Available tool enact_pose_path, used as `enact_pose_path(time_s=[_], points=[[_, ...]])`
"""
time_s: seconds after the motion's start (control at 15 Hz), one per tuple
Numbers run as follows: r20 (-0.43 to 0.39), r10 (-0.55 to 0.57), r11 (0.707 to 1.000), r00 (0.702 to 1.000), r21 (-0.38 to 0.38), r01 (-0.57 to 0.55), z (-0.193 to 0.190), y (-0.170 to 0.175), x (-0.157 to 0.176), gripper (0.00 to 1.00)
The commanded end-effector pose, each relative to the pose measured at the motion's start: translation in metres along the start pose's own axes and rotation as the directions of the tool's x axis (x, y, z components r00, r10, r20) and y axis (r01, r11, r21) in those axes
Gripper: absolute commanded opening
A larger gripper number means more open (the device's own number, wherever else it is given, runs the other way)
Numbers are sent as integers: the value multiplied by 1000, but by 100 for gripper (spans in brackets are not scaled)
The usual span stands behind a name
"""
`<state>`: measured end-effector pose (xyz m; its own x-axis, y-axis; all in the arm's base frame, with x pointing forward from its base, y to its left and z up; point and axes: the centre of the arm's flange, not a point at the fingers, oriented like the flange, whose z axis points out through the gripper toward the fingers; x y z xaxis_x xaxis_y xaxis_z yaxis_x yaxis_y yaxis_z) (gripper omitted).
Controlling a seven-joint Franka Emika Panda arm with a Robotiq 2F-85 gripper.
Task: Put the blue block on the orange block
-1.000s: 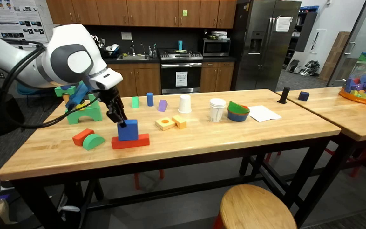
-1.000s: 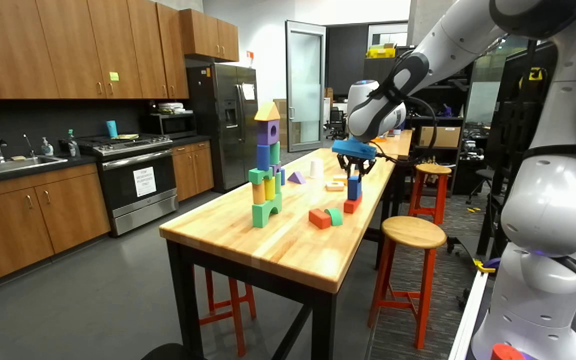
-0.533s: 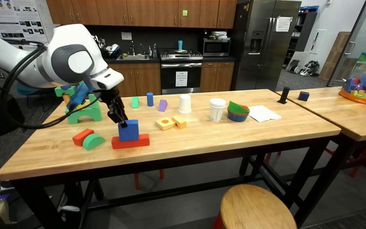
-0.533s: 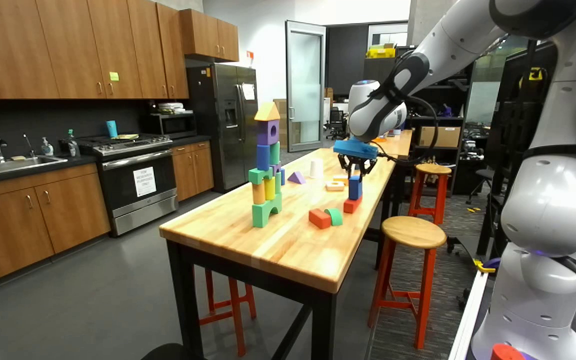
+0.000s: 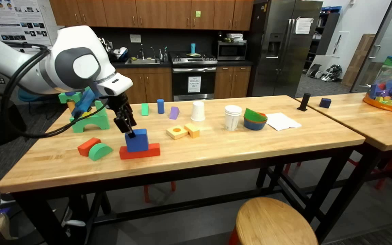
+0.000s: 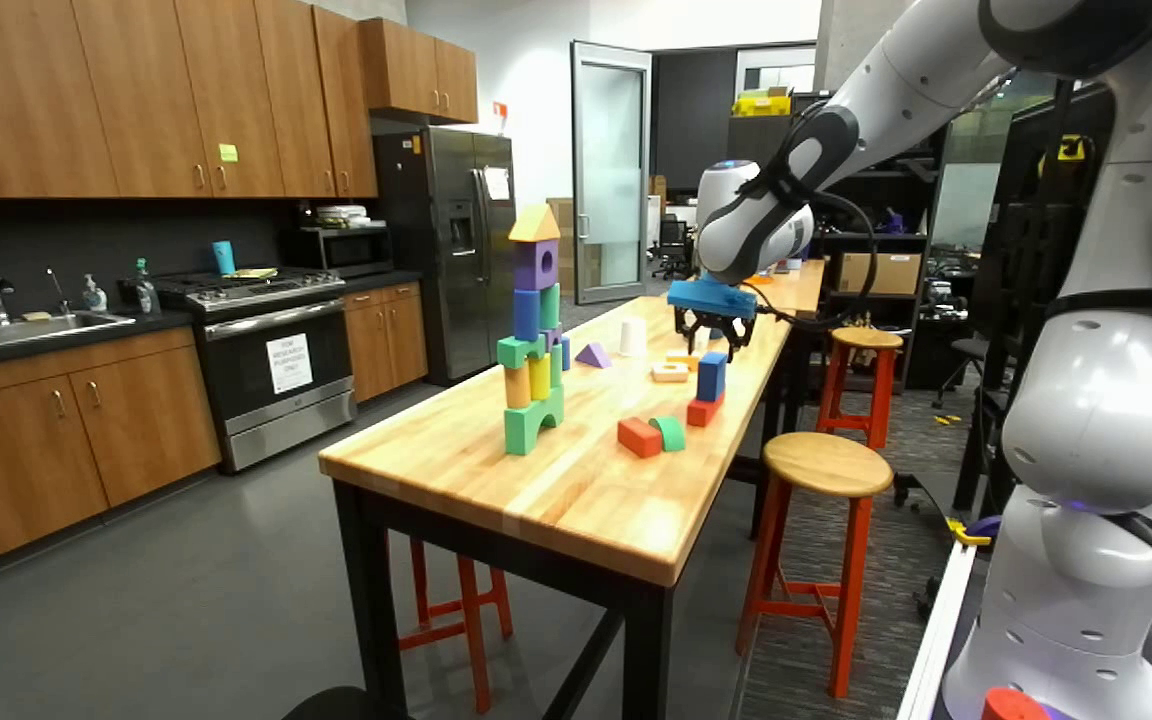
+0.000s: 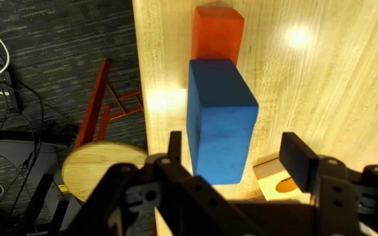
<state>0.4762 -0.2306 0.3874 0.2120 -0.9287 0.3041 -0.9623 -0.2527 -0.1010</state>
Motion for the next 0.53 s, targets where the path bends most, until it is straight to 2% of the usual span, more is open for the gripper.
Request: enact_pose_path(time_s=[0.0,0.13,0.33,0.47], points=[[0,0,1000,1000,0,0,0,0,0,94],[20,43,999,999,-17,-43,-5,0,3,99],[29,110,993,993,-50,-109,-22,3,14,100],[22,99,994,995,-52,-98,-40,6,23,100]])
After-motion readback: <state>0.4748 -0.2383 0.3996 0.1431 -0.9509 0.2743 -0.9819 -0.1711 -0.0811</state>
